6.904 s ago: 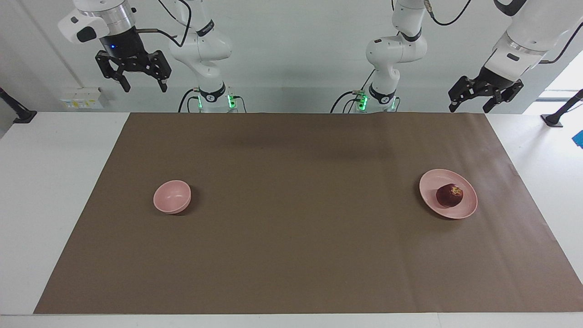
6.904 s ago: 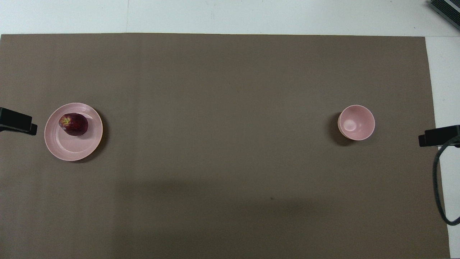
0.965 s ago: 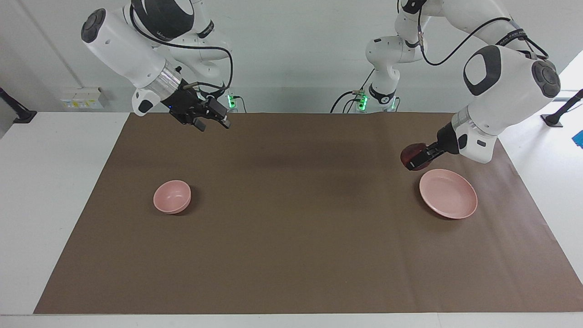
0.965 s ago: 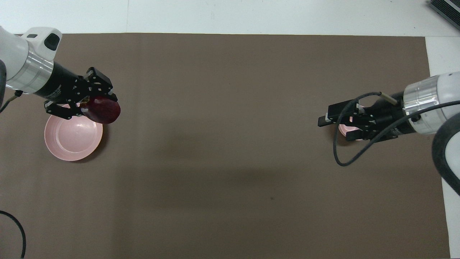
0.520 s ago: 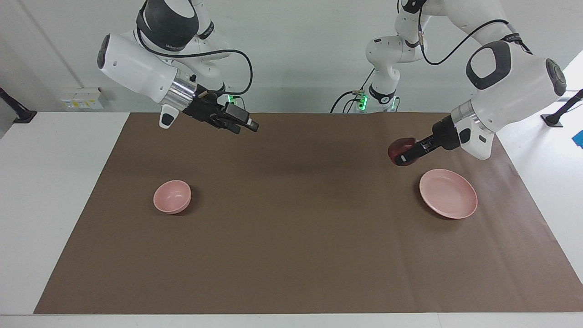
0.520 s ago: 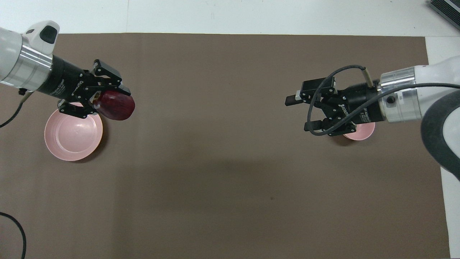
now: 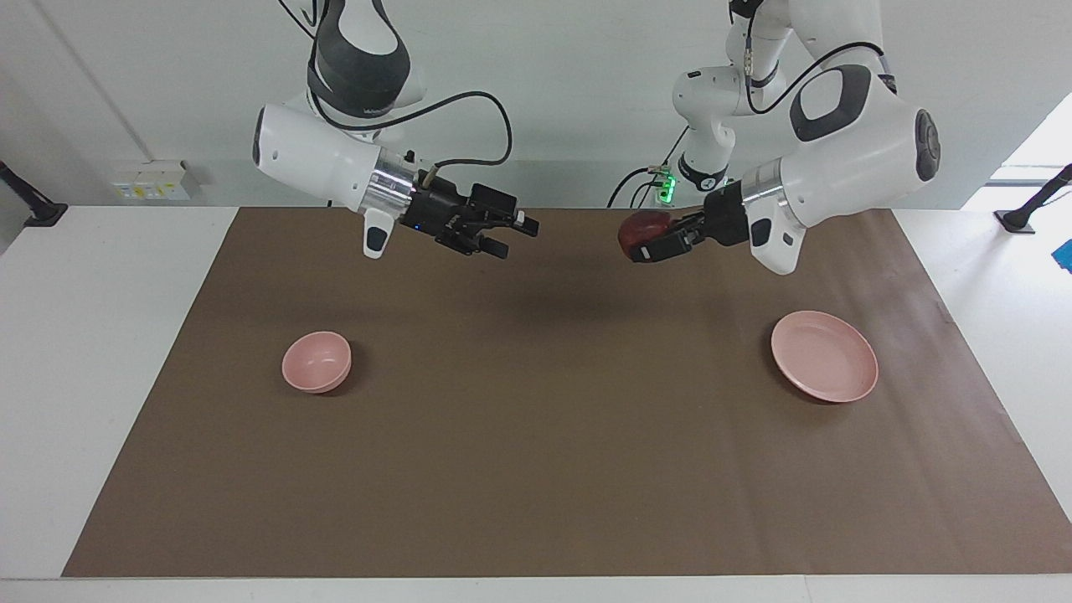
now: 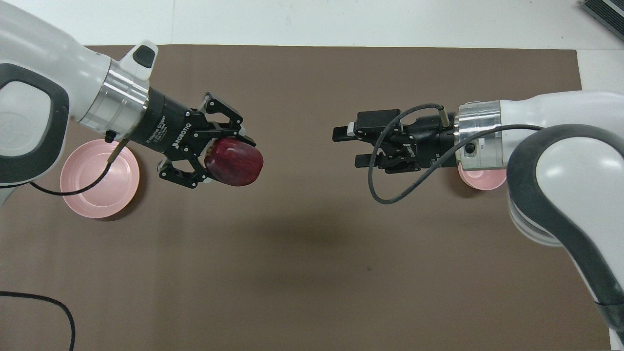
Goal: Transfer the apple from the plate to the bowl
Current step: 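Lift the apple with the left gripper while the right gripper approaches, then close the right gripper on the apple held by the left gripper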
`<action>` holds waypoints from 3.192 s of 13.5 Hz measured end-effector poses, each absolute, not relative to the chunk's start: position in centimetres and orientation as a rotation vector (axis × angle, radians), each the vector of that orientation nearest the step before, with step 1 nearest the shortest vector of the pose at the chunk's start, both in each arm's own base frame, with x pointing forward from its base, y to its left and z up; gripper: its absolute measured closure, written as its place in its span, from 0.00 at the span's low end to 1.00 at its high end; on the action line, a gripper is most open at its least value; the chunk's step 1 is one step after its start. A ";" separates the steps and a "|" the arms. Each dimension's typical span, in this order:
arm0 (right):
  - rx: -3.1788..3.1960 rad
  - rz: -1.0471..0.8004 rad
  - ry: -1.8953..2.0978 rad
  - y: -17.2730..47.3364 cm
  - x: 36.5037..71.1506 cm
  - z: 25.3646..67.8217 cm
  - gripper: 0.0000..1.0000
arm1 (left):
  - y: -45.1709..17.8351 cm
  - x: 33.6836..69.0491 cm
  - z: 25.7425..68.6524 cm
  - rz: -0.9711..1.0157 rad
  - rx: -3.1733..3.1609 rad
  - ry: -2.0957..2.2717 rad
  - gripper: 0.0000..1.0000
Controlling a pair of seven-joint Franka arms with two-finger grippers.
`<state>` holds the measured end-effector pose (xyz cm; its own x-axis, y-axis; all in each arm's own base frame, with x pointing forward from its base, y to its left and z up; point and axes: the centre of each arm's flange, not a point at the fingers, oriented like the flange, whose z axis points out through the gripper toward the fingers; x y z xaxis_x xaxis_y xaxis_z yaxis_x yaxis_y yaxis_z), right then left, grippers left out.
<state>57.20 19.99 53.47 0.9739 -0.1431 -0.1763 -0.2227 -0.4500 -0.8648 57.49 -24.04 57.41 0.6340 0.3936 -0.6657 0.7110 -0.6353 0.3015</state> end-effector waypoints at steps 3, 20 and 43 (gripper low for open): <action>-1.971 0.048 0.191 19.7 56.5 52.7 0.00 | -26.8 56.8 58.6 -0.874 2.140 0.910 0.23; -1.768 0.064 0.217 15.6 54.6 52.6 0.00 | -37.9 54.5 54.3 -0.961 1.790 1.032 0.23; -1.806 -0.039 0.208 16.5 55.0 52.4 0.20 | -39.3 53.6 54.5 -0.952 1.787 1.046 0.23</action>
